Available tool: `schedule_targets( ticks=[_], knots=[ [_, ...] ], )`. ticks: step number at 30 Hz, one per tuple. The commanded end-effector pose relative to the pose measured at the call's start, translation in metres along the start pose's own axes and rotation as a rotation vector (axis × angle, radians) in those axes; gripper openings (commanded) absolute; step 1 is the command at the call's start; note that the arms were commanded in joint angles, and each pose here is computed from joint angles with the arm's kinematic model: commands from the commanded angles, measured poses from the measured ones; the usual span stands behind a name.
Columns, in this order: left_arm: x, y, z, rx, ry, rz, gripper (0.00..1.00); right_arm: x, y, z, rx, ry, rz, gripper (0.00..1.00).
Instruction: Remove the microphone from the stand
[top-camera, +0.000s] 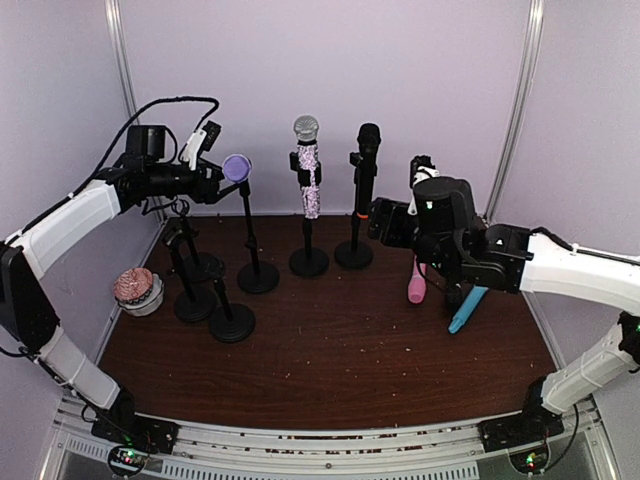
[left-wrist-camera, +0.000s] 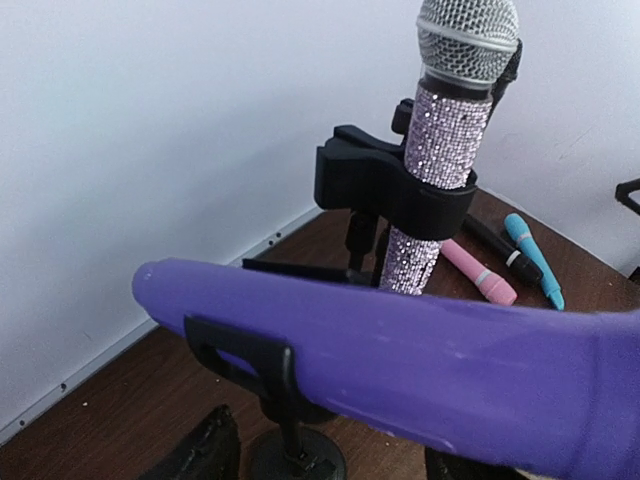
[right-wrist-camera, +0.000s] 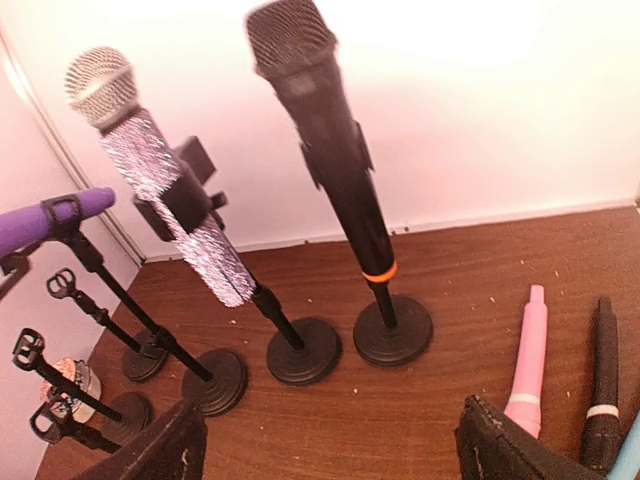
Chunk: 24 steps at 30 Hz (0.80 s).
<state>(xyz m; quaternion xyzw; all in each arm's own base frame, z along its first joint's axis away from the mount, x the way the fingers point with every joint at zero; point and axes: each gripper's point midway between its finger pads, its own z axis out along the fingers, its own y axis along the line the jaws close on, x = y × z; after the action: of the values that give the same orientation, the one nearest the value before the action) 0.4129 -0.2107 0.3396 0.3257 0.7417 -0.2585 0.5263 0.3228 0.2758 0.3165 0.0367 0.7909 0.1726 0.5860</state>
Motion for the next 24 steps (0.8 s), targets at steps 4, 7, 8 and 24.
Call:
schedule_targets(
  ticks=[4,7,8,24],
  knots=[
    [0.013,-0.002,0.021,0.154,0.038,0.028,0.66,-0.042,0.031,-0.029,-0.149,-0.072,-0.060,0.88],
    [0.021,-0.001,0.027,0.170,0.038,0.035,0.66,-0.047,0.042,-0.035,-0.188,-0.066,-0.082,0.88],
    [0.024,0.000,0.030,0.175,0.041,0.035,0.65,-0.049,0.046,-0.036,-0.197,-0.065,-0.090,0.88],
    [0.021,0.021,0.063,0.203,-0.015,-0.019,0.46,-0.043,0.046,-0.062,-0.218,-0.031,-0.125,0.80]
  ],
)
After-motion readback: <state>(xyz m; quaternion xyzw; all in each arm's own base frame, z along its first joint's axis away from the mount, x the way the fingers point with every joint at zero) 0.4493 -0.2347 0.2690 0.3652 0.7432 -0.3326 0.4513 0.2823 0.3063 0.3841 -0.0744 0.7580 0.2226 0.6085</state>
